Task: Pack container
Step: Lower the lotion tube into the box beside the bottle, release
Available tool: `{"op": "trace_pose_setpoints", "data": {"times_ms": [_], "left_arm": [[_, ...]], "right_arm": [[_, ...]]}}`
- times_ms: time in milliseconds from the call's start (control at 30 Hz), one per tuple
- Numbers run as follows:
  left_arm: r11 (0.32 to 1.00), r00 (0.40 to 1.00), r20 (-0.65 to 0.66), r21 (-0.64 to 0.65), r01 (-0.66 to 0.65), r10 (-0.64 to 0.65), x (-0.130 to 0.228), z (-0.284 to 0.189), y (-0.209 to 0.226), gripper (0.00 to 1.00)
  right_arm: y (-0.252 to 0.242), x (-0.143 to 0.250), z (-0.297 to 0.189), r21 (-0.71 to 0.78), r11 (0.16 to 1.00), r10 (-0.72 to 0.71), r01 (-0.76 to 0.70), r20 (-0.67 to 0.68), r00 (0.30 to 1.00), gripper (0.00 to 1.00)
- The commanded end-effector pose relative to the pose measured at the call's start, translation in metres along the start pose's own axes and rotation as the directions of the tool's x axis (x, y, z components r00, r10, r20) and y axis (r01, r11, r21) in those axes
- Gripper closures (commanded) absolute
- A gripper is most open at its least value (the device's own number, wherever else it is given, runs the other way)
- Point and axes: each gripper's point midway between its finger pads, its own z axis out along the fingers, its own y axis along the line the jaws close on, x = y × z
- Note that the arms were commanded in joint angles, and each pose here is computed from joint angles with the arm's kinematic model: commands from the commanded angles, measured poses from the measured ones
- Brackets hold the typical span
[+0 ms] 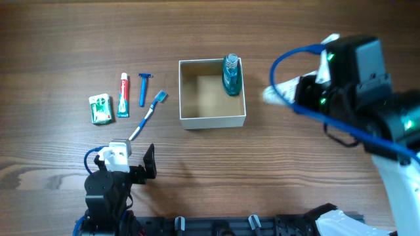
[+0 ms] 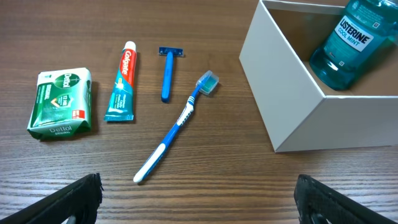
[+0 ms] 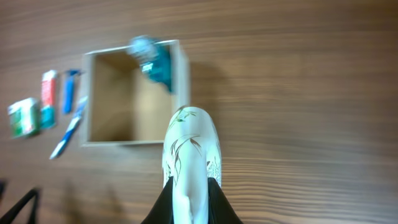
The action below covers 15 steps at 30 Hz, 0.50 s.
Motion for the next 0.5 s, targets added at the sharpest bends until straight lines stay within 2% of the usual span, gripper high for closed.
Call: {"op": "trace_pose_setpoints", "data": {"times_ms": [0,100,233,467], "left_arm": [[1.000,1.000,-0.010,0.019,-0.014,0.014,0.005,0.002,-0.002,0.00],[1.000,1.000,-0.010,0.018,-0.014,0.014,0.005,0.002,-0.002,0.00],[1.000,1.000,-0.010,0.019,-0.014,0.014,0.005,0.002,-0.002,0.00],[1.000,1.000,-0.010,0.019,-0.014,0.014,0.005,0.002,-0.002,0.00]], "right_arm": [[0.044,-0.002,0.000,-0.108,0.994,-0.025,0.028,0.022,0.999,0.96],[0.066,-0.007,0.018,-0.130,0.989,-0.065,0.067,0.017,0.998,0.96],[0.072,-0.010,0.059,-0.071,0.994,-0.081,0.078,-0.038,0.996,0.96],[0.081,0.004,0.141,-0.002,0.992,-0.123,0.125,-0.195,0.973,0.96]]}}
